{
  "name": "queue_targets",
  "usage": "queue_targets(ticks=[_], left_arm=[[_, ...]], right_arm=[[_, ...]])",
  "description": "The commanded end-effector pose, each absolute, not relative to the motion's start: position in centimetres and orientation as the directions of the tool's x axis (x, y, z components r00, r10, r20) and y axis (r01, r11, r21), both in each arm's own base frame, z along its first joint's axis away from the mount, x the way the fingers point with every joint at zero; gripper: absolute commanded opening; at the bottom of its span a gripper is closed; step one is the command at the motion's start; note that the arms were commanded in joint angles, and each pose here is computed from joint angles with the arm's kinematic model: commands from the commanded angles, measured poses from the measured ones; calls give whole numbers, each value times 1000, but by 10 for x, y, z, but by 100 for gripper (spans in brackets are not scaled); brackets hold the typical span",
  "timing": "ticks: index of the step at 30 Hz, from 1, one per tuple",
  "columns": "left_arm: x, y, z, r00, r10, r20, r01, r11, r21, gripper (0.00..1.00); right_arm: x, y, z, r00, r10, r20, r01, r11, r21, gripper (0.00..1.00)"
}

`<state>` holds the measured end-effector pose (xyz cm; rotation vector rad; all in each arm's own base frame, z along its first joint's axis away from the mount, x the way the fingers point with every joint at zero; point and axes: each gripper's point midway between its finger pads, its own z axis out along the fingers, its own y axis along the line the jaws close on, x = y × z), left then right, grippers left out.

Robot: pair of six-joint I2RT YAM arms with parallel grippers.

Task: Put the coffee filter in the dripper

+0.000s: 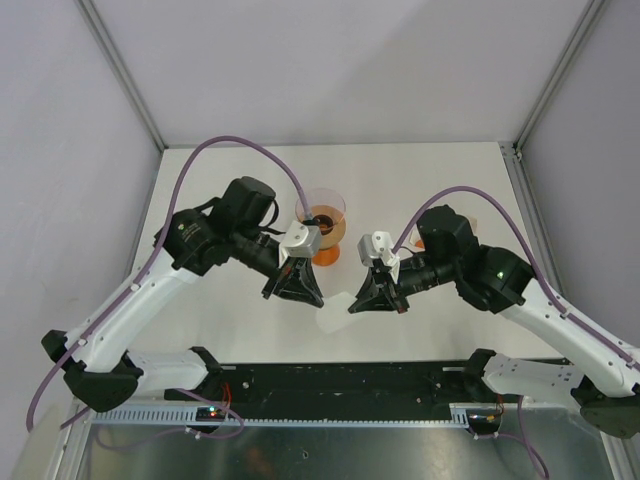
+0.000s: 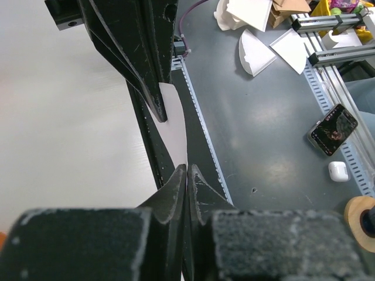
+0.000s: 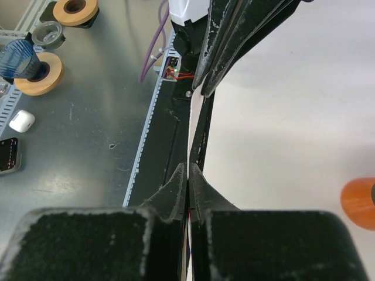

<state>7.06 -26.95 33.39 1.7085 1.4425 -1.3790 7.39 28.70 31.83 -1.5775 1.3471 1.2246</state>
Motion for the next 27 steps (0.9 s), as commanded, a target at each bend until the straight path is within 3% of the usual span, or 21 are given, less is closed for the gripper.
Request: queue_targets(ticks=[1,6,10,15,25,27], left_arm=[[70,-271,342,-55,387,-921,931,-314,-187,5],[72,-273,344,-48,383,-922,932,-315,-179,4],[72,-272,350,-32,369,-929,934,-321,-160,17],[73,-270,357,-14,365,-931,940,-312,-137,21],[73,-267,343,-40,403,-914,940,-296,-172,15],[73,-268,342,-42,406,-913,940,-294,-174,9]], right_arm=[[72,288,331,34,-257,-966,-979,-203,19,0],[70,287,330,34,-260,-965,-977,-212,22,0],[70,286,327,34,-272,-962,-976,-214,26,0],[70,285,324,31,-284,-958,-977,-211,31,0],[71,285,326,39,-277,-960,-979,-205,19,0],[71,286,326,41,-273,-961,-978,-208,18,0]])
